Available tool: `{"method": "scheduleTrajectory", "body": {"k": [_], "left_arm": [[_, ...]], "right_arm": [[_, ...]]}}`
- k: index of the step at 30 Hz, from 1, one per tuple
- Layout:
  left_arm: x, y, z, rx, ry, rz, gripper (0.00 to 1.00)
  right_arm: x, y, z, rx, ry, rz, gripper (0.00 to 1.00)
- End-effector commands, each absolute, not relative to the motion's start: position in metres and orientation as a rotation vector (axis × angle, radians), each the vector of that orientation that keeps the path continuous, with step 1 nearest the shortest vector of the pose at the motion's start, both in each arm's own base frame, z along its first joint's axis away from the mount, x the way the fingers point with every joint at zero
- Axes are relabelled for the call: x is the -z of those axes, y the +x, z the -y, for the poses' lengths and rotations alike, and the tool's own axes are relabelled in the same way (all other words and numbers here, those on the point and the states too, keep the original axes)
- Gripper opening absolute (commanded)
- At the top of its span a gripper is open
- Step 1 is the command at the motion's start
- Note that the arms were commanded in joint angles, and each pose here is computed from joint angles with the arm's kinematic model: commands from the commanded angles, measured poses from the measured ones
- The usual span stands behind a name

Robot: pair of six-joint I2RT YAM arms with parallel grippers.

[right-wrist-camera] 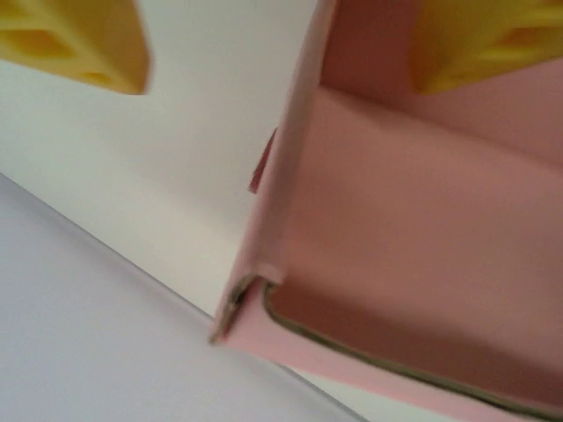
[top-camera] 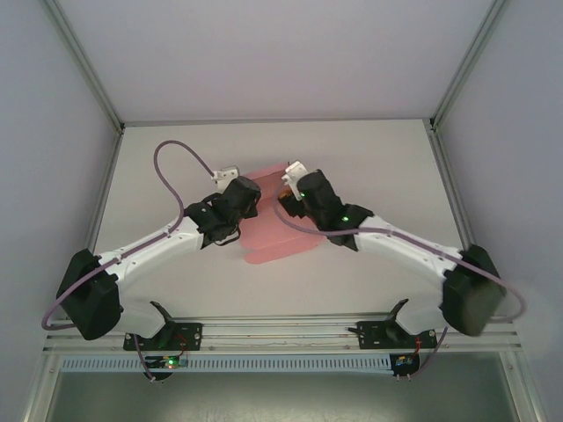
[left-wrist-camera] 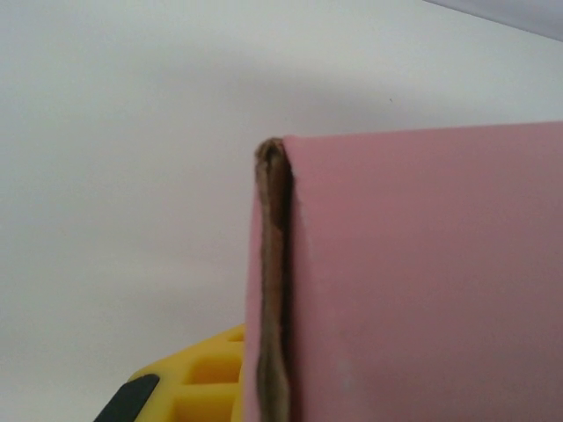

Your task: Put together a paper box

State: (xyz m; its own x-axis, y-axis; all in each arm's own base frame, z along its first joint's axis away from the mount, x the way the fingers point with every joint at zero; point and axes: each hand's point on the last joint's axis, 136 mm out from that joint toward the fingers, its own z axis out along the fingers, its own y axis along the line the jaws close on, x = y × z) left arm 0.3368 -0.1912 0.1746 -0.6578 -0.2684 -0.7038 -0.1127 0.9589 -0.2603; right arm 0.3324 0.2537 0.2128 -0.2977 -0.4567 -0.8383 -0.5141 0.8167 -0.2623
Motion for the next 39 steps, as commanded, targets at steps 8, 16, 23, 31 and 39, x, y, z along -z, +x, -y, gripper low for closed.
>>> {"method": "scheduleTrajectory", "body": {"k": [8,16,23,31,39], "left_arm": [[-0.213,0.337,0.198,0.090,0.511,-2.229,0.00],[-0.192,0.288,0.225,0.044,1.522,-1.948,0.00],[-0.161,0.287,0.237,-0.008,1.986,-1.919,0.00],[-0.092,0.326,0.261,-0.329,2.233,-1.954,0.00],[-0.063,0.333,0.297,-0.479,2.314,-1.886,0.15]], "right_arm": [[-0.295,0.259,-0.198,-0.489,-0.504,-1.636,0.98],[-0.288,0.248,-0.114,-0.423,-0.208,-1.691,0.98],[-0.263,0.243,-0.095,-0.368,-0.142,-1.796,0.98],[-0.255,0.245,-0.085,-0.312,-0.121,-1.838,0.98],[-0.249,0.242,-0.064,-0.234,-0.041,-1.856,0.98]]}}
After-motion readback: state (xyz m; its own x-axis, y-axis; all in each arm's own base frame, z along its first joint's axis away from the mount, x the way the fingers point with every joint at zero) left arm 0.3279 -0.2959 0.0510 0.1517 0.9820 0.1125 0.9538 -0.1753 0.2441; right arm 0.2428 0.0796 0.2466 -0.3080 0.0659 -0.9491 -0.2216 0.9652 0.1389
